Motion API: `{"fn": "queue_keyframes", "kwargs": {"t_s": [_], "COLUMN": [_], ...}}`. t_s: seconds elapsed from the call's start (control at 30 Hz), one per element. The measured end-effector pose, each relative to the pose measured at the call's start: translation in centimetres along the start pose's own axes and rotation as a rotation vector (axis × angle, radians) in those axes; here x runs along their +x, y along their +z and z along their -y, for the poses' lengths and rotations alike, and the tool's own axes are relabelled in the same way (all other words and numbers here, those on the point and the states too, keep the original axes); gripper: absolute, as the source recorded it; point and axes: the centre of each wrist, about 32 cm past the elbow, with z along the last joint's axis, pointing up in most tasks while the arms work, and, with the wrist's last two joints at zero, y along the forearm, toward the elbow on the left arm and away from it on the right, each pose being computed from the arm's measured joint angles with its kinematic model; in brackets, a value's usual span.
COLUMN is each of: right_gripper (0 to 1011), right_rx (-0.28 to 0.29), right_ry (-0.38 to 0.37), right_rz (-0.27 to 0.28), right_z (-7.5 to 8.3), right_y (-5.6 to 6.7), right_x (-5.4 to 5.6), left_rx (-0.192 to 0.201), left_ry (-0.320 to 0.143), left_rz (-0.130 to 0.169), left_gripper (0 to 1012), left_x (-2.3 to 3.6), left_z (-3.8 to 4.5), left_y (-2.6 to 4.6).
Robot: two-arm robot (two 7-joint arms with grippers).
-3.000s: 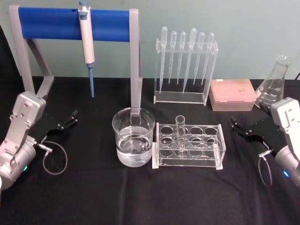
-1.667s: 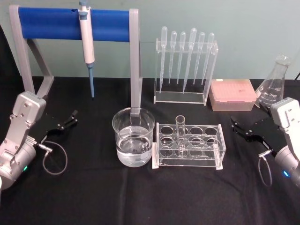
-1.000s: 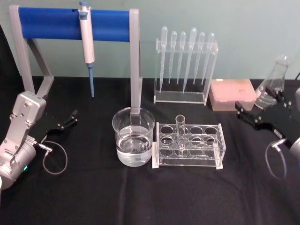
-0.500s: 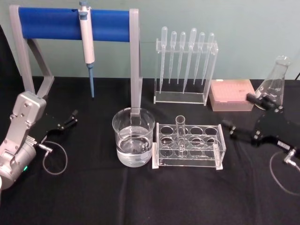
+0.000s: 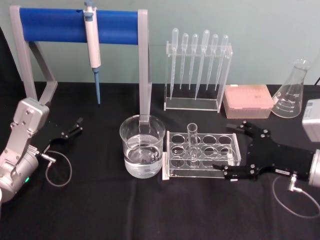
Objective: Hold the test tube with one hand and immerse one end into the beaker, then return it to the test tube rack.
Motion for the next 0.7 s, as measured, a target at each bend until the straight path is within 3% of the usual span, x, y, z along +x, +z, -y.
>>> {"fn": "queue_keyframes", "kwargs": {"t_s": [0.23, 0.43, 0.7], "right_gripper": [1000, 1000, 1002], "right_rx": [-0.021, -0.063, -0.084], "right_ry": [0.072, 0.102, 0.12], "right_rz": [-0.018, -0.051, -0.05], "right_z": [-1.6, -3.4, -5.2], "right_y": [0.1, 0.3, 0.6], "right_x": [1.0, 1.9, 2.4], "left_rx": [0.0, 0.0, 0.0], "left_ry": [0.0, 0.0, 0.0], "left_rz": [0.0, 0.0, 0.0], "left_gripper": [1000, 1000, 1000], "left_x": [0.0, 0.0, 0.0], "left_z": [0.0, 0.0, 0.0], "left_y": [0.0, 0.0, 0.0]}}
